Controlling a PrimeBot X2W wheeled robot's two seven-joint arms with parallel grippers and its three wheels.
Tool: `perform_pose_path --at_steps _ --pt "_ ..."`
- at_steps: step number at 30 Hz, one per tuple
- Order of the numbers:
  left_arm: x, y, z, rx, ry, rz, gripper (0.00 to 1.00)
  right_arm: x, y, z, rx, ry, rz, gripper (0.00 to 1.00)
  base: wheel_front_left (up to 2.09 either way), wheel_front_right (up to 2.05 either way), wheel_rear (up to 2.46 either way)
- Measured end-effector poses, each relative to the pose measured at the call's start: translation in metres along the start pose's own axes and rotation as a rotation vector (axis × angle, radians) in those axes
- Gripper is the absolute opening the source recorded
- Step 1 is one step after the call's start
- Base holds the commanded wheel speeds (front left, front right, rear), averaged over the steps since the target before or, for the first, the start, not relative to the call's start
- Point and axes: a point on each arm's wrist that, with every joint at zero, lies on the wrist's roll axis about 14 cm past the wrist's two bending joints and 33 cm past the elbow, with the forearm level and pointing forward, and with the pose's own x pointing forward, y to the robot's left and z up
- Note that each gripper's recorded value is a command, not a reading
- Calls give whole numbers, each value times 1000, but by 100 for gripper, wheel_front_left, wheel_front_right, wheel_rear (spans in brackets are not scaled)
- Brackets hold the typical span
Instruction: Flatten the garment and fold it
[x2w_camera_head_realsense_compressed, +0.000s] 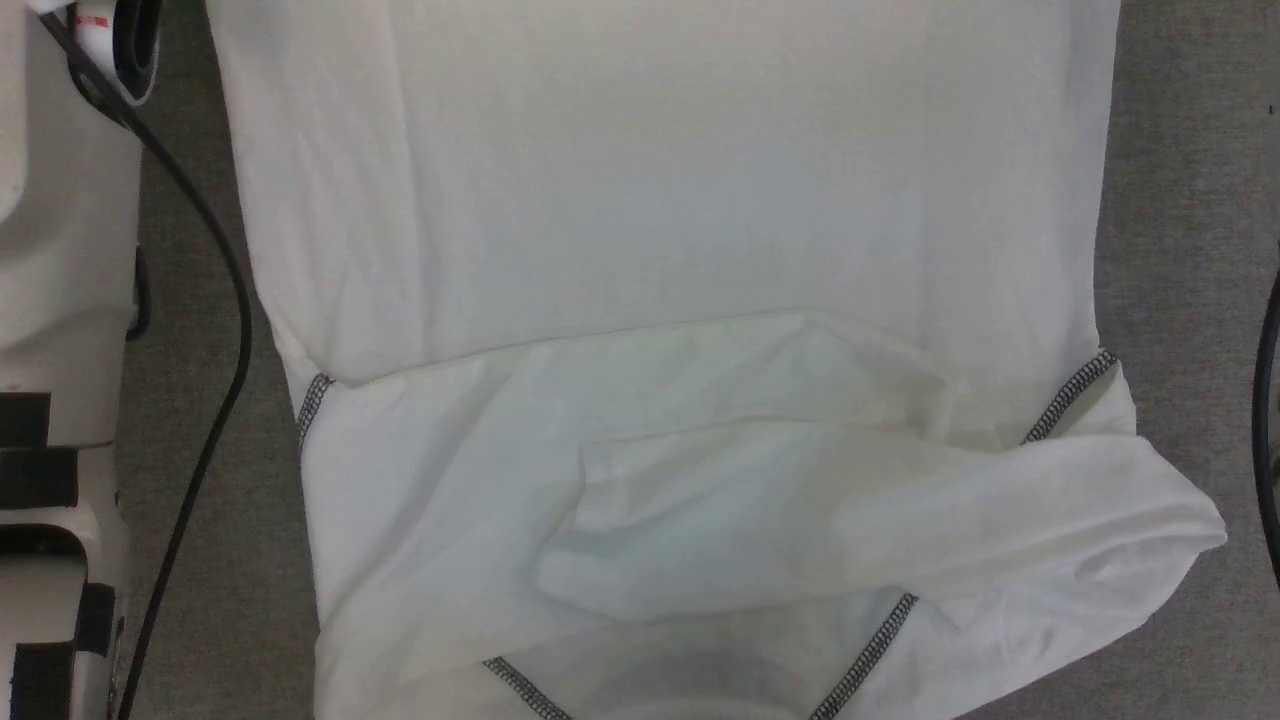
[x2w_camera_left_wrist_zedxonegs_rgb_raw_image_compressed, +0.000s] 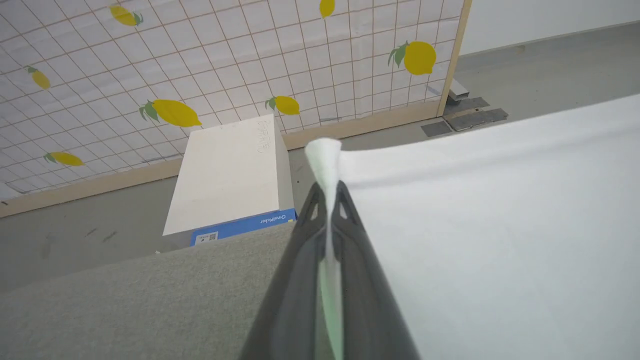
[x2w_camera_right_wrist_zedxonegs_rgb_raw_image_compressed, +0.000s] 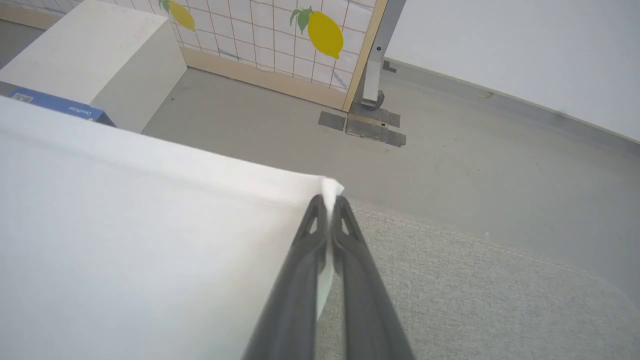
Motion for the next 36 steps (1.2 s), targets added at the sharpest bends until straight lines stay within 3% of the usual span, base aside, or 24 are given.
perform_pose_path --at_steps 8,17,30,36 --pt "-22 5 53 18 -211 10 0 -35 -8 36 -47 -214 9 0 0 0 0" --pt "-84 -15 46 -61 -235 -66 0 -104 -4 33 -41 -315 95 0 0 0 0" --pt "-230 -50 -7 -195 -127 -119 0 -226 11 -43 16 -262 164 0 0 0 0" --pt "-291 -67 -38 -273 -6 -144 0 -264 21 -87 14 -157 156 0 0 0 0"
